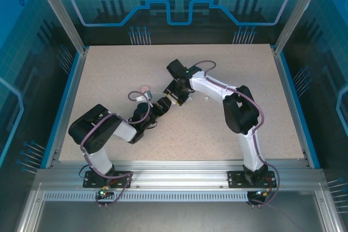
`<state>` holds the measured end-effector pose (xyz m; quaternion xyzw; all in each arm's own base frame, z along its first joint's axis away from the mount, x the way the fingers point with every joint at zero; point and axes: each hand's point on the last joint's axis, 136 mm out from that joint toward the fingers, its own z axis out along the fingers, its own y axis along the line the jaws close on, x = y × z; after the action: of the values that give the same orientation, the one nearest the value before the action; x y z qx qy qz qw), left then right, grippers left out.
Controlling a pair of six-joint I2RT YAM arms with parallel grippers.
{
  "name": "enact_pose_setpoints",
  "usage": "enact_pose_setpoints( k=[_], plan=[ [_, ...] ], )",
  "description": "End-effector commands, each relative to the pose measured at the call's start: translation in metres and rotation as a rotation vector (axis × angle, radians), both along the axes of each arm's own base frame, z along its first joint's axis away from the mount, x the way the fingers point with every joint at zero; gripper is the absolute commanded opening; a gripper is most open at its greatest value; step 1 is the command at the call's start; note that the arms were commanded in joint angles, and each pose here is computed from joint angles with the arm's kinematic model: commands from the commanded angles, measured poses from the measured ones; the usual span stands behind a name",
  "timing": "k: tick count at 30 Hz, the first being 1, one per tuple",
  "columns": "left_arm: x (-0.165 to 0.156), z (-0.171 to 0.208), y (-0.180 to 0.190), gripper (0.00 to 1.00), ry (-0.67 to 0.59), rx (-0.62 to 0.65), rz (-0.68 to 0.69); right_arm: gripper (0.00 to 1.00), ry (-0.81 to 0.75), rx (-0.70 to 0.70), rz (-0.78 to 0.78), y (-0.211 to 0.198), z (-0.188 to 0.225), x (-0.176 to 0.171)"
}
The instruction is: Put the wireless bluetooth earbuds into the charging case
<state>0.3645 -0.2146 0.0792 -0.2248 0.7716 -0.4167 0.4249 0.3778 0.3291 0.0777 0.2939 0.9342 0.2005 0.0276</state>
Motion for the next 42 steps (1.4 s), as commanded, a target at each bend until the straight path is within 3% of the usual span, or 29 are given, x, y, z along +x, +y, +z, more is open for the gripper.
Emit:
enact_pose_setpoints(
  k=[1,18,26,29,33,37,42],
  plan=[
    [0.011,0.016,-0.01,0.66,-0.068,-0.018,-0.01,0.51,-0.023,0.049,-0.003,0.003,0.022,-0.003],
    [0.027,0.016,-0.022,0.4,-0.079,-0.033,-0.024,0.5,-0.03,0.07,0.005,0.003,0.025,-0.007],
    [0.027,0.017,-0.022,0.11,-0.081,-0.031,-0.024,0.5,-0.033,0.077,0.006,0.003,0.027,-0.007],
    [0.025,0.018,-0.023,0.0,-0.078,-0.034,-0.029,0.56,-0.055,0.091,0.007,0.004,0.033,-0.003],
    [0.017,0.021,-0.022,0.0,-0.069,-0.032,-0.05,0.74,-0.135,0.115,-0.007,-0.007,0.061,0.019],
    [0.006,0.038,-0.018,0.0,-0.079,-0.007,-0.115,0.77,-0.268,0.119,0.013,-0.035,0.106,0.04],
    [-0.006,0.072,-0.015,0.0,-0.117,0.014,-0.33,0.77,-0.451,0.123,0.167,-0.063,0.131,0.039]
  ],
)
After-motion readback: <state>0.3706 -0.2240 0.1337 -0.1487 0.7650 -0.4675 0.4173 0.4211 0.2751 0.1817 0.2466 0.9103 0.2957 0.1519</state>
